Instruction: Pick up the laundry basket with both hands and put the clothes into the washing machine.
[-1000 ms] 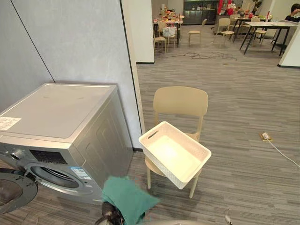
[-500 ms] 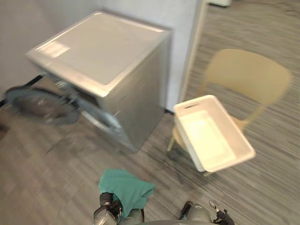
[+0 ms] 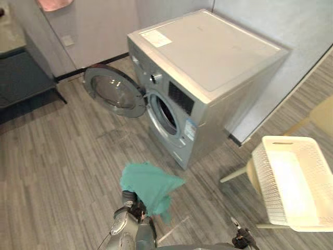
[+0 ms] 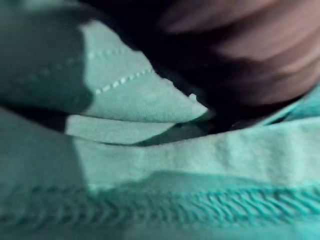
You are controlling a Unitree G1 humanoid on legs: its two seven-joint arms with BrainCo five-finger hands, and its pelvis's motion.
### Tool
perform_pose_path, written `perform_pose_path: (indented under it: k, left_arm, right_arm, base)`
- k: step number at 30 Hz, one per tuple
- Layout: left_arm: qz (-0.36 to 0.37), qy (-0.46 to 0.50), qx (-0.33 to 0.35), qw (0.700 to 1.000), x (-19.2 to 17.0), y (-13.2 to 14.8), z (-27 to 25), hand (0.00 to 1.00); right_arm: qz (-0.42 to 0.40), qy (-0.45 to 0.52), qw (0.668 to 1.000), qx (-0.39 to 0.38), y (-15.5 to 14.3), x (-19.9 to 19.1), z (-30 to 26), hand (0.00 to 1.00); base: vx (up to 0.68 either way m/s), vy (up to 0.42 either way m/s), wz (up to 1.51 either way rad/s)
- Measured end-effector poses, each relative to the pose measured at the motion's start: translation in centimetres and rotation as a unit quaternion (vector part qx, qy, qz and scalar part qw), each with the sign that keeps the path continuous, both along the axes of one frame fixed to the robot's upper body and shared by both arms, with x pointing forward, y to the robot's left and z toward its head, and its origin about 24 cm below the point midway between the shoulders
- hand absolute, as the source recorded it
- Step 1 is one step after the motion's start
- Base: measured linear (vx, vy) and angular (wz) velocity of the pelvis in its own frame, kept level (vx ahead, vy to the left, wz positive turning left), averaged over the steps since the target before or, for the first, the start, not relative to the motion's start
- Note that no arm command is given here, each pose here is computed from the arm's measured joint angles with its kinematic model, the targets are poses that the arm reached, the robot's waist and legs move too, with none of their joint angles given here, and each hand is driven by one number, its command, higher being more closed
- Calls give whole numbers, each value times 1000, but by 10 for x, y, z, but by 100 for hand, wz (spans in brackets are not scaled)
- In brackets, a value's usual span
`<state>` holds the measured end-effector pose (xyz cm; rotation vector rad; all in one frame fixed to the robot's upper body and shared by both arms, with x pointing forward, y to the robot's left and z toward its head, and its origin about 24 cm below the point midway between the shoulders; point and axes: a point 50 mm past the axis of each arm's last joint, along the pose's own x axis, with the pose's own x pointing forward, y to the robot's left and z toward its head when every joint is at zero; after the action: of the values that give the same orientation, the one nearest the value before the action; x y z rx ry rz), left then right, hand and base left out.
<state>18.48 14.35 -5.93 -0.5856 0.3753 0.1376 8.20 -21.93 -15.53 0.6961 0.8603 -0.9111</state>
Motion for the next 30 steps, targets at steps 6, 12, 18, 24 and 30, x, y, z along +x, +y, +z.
perform_pose_path:
  k: [6,12,18,24,30]
  left_arm:
    - [-20,18,46,999,-2,8,-7,100]
    - [-73,57,43,995,-9,-19,-21,100]
    - [-124,39,21,991,-5,-50,-15,100]
    - [-100,21,15,995,-6,-38,-9,100]
    - [-40,47,28,998,-21,-16,-14,100]
  right_arm:
    - [-52,-15,997,49,22,-11,-5,0]
    - [-60,-10,997,52,22,-20,-6,0]
    - [-83,36,995,47,19,-52,-9,0]
    - [-30,-14,999,40,19,-6,-3,0]
    - [16,-8,1000,14,19,2,1,0]
  base:
    - [150,200,45]
    - [252,-11,17]
    - [543,-126,55]
    - [497,-40,-44]
    - [305,186,-149]
